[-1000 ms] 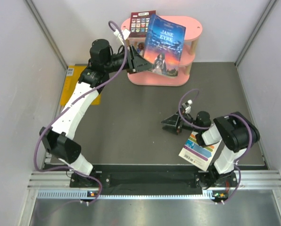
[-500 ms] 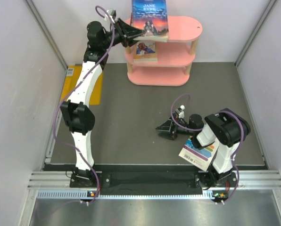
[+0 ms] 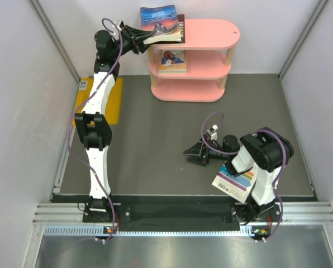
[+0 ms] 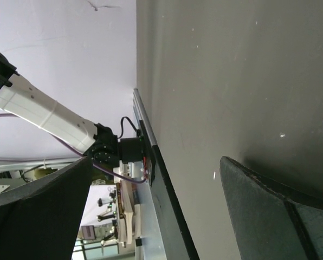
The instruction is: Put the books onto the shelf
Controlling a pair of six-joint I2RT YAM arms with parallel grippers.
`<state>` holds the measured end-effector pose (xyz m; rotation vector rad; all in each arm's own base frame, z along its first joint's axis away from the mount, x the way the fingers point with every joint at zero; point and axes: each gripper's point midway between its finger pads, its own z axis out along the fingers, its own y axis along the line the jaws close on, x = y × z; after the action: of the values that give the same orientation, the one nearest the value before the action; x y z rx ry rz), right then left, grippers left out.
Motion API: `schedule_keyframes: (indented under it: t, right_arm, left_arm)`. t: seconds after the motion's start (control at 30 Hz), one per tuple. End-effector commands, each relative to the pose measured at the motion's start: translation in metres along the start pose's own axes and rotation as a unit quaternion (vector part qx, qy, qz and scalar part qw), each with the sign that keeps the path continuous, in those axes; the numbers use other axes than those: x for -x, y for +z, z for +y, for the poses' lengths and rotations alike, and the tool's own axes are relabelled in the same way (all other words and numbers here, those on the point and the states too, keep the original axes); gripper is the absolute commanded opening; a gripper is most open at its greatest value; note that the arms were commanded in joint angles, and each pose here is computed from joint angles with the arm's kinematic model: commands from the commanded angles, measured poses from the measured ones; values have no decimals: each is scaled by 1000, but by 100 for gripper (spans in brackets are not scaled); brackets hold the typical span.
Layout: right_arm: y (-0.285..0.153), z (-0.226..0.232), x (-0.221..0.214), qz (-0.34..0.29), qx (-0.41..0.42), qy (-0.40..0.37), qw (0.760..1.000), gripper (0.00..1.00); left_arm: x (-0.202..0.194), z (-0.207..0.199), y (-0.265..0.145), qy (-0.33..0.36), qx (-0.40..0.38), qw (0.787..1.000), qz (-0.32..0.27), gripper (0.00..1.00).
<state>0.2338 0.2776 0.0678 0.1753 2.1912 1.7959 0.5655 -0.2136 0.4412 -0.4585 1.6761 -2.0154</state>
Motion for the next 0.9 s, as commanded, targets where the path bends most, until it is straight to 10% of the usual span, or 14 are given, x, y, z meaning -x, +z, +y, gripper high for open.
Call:
schedule_keyframes:
  t: [0.0,0.67,0.87]
  right_arm:
    - [1,70,17,-45,142,-160,976,100]
    - [6,70,14,-37,144,-154,977,100]
    - [6,70,14,-38,144,-155,977,100]
  left_arm:
    - [-42,-104,-18,132,-109,985,34,0]
    - [-47,-95,-13,149,-98,983,44,3]
    - [-51,-109,-16,173,-122,977,38,34]
